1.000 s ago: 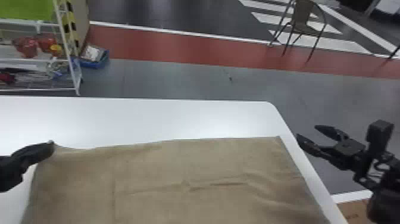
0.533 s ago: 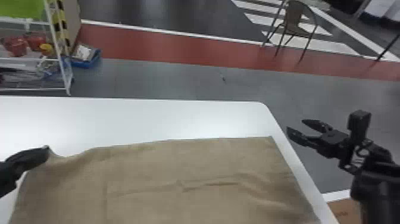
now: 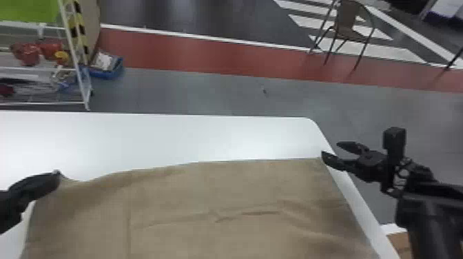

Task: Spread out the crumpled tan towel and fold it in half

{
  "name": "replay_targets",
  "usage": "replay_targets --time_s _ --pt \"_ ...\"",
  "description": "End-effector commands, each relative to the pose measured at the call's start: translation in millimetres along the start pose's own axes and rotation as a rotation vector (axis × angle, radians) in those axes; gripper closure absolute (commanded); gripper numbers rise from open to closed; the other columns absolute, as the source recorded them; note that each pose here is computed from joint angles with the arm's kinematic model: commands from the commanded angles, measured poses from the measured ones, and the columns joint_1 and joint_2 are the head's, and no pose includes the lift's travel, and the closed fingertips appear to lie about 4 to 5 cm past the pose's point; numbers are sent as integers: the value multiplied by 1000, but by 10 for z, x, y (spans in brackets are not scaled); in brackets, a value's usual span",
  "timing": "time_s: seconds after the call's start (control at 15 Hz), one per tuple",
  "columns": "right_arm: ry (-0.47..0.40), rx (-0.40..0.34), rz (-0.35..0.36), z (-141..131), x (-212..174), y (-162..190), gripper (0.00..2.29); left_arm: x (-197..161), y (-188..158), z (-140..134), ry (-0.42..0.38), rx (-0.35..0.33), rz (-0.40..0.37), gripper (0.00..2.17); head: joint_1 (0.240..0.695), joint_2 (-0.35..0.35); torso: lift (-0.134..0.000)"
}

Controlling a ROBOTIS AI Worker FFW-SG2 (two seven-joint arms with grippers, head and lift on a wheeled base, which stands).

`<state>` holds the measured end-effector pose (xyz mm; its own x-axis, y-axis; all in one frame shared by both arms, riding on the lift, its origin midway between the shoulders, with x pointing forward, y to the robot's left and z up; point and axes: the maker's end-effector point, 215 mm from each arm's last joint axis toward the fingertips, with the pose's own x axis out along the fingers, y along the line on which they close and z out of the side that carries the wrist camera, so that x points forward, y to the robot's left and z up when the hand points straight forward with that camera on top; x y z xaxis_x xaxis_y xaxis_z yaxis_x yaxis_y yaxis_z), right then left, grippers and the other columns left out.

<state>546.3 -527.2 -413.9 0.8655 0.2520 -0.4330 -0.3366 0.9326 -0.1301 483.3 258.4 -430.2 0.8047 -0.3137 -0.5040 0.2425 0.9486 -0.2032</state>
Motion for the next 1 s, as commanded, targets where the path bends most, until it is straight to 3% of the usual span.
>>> replay_targets --time_s 0.0,0.47,0.6,0.93 --pt "26 10 25 -128 8 42 407 2 -12 -3 0 1 -3 1065 695 -281 -122" --pt "72 24 48 -347 -61 6 407 -21 -41 5 -4 6 -9 1065 695 -292 -122" --pt "69 18 57 -336 -55 24 583 -17 -50 -7 -2 8 -9 1065 695 -297 -122" --pt "78 16 75 -350 -2 91 583 -35 -49 -35 -5 12 -9 1065 695 -298 -122"
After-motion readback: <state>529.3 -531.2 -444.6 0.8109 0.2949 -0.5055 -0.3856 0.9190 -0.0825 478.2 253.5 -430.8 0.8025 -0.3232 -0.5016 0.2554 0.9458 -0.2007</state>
